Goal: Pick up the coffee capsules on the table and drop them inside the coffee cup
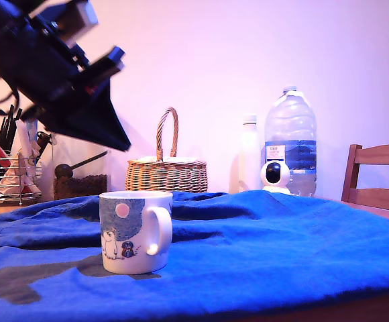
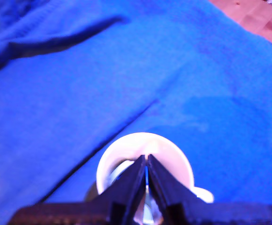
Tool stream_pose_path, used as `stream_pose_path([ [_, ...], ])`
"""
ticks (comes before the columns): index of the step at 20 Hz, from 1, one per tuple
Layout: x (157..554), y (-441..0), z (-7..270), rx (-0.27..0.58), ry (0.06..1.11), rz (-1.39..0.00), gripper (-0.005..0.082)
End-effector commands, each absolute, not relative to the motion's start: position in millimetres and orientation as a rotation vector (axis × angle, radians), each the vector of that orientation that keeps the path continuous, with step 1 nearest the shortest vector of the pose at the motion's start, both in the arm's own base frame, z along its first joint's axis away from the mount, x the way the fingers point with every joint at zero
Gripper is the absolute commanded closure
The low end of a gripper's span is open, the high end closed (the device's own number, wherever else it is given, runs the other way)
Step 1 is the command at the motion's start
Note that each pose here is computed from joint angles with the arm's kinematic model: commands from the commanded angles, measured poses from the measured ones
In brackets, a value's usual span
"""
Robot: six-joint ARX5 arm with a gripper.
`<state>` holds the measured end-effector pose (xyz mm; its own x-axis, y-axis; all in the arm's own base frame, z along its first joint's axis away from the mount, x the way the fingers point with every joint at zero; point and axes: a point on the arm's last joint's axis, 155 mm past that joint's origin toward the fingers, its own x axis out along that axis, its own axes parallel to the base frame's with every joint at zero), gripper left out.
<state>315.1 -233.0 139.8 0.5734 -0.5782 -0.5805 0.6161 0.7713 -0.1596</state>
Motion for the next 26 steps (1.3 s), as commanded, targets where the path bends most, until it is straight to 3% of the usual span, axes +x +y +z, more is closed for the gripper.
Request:
stream_pose_path([
  [1, 313.8, -231.5, 150.9, 0.066, 0.616, -0.702, 0.0791],
  [14, 311.7, -150.6, 129.1, -0.017, 0.539, -0.513, 0.0791],
  [26, 290.2, -89.1, 87.8, -0.126, 0.487, -0.338, 0.0791],
])
